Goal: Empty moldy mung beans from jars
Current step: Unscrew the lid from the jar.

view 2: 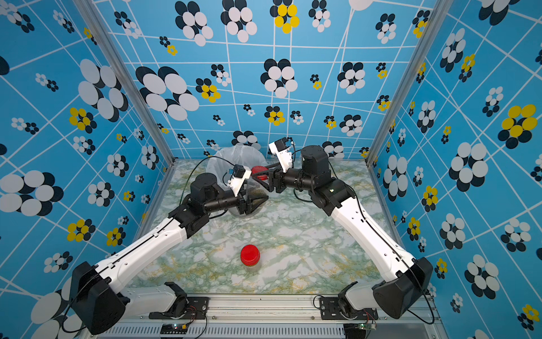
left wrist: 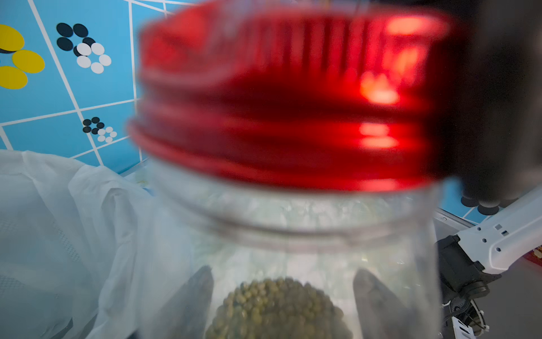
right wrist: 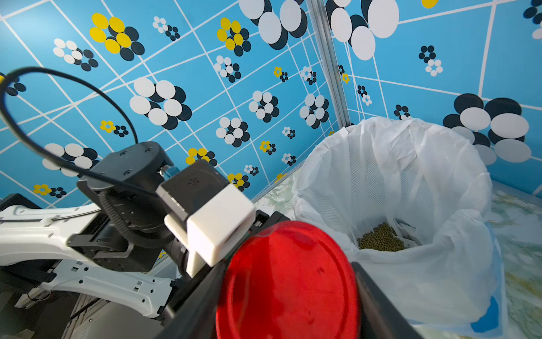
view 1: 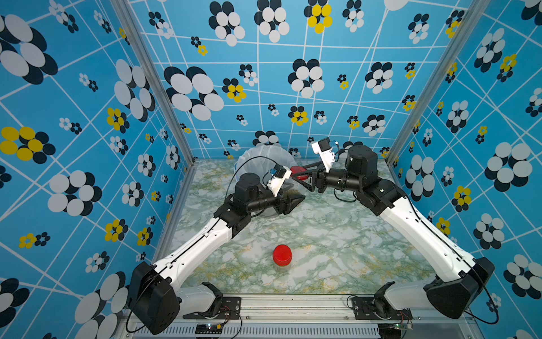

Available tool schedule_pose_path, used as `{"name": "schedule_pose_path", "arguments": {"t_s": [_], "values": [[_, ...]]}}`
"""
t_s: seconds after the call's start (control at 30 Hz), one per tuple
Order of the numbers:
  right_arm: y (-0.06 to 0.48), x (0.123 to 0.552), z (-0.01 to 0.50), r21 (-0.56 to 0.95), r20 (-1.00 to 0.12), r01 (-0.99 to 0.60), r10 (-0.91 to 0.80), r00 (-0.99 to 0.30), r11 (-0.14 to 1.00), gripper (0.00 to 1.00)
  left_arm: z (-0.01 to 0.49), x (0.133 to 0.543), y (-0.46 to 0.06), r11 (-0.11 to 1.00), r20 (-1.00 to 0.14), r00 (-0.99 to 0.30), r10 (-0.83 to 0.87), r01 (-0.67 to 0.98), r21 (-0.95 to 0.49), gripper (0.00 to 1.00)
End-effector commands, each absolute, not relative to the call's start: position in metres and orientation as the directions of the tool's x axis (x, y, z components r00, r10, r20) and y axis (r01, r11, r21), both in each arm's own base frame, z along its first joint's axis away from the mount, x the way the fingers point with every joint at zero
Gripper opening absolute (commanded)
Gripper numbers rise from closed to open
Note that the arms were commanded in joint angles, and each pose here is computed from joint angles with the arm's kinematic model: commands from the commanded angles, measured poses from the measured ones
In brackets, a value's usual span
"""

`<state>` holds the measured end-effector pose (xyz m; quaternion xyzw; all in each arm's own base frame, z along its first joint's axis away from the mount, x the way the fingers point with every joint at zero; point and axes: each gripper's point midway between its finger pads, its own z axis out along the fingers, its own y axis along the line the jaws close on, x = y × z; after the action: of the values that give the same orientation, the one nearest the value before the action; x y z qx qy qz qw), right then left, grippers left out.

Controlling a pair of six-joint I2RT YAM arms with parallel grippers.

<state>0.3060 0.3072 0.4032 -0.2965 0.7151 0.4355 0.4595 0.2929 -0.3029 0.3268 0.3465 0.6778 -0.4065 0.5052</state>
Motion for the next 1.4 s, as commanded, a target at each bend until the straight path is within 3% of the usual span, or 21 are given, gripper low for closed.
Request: {"name": "schedule_pose_path", "arguments": {"t_s": [0.0, 0.4, 0.57, 0.67, 0.73, 1.0, 1.13, 1.37], "values": [[0.31, 0.289, 0.415, 0.288, -0.947, -0.882, -0.023, -0.319, 0.373, 0.47, 0.351, 0.286, -0.302, 0.388, -0.982, -0.187, 0.028, 0.907, -0.162, 0.28], [0.322, 0.208, 0.407, 0.154, -0.972, -0.977, -0.199, -0.123, -0.148, 0.46, 0.35, 0.273, -0.291, 0.234, -0.971, -0.238, -0.006, 0.944, -0.233, 0.28], [0.319, 0.193, 0.409, 0.174, -0.966, -0.95, -0.233, -0.113, -0.259, 0.48, 0.347, 0.281, -0.287, 0.257, -0.968, -0.252, -0.002, 0.935, -0.244, 0.28], [0.322, 0.202, 0.404, 0.196, -0.956, -0.957, -0.258, -0.138, -0.216, 0.55, 0.347, 0.285, -0.282, 0.302, -0.969, -0.248, -0.011, 0.923, -0.24, 0.27], [0.323, 0.21, 0.402, 0.204, -0.951, -0.966, -0.268, -0.157, -0.157, 0.67, 0.347, 0.288, -0.279, 0.334, -0.969, -0.247, -0.01, 0.913, -0.236, 0.27], [0.311, 0.255, 0.412, 0.195, -0.953, -0.955, -0.188, -0.238, 0.222, 0.85, 0.346, 0.306, -0.267, 0.47, -0.97, -0.242, -0.017, 0.854, -0.222, 0.29], [0.309, 0.267, 0.418, 0.265, -0.944, -0.917, -0.115, -0.31, 0.298, 0.84, 0.345, 0.304, -0.269, 0.48, -0.973, -0.231, 0.011, 0.855, -0.197, 0.31], [0.313, 0.277, 0.417, 0.328, -0.927, -0.889, -0.072, -0.368, 0.318, 0.84, 0.342, 0.299, -0.277, 0.452, -0.973, -0.226, 0.043, 0.873, -0.183, 0.31]]}}
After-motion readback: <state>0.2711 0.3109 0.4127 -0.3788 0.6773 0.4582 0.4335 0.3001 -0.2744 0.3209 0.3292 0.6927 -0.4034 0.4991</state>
